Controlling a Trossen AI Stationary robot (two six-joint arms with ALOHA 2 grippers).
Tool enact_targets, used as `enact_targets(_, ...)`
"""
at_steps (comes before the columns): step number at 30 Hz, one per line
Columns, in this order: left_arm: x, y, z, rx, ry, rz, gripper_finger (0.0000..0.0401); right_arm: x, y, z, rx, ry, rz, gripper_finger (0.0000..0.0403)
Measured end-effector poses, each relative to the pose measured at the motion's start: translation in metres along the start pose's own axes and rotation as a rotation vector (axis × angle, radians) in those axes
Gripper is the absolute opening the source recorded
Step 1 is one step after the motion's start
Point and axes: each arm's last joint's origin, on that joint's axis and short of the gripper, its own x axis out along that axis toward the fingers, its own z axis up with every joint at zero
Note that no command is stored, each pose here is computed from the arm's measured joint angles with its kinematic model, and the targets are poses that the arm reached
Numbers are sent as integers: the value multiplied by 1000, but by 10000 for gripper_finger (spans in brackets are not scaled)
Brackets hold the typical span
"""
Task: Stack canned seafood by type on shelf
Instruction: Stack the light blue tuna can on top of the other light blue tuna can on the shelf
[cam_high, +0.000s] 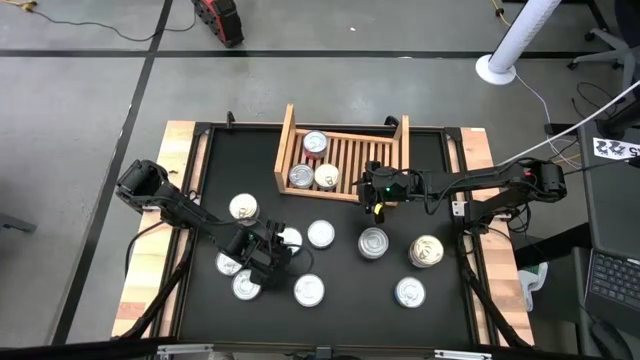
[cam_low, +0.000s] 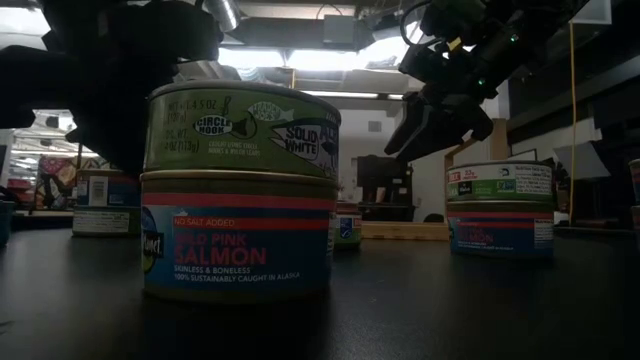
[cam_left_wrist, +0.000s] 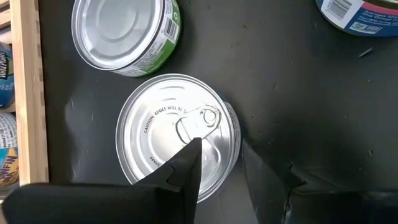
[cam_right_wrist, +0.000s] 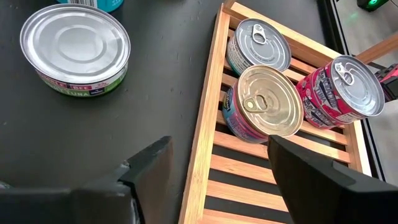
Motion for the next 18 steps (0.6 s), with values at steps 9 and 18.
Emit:
enact_targets(9,8,-3,-1,11,21,-2,111,0,0,0,0,0,0,262)
enact_targets(18,18,-7,-2,55,45,41,110,0,0,0,0,0,0,262)
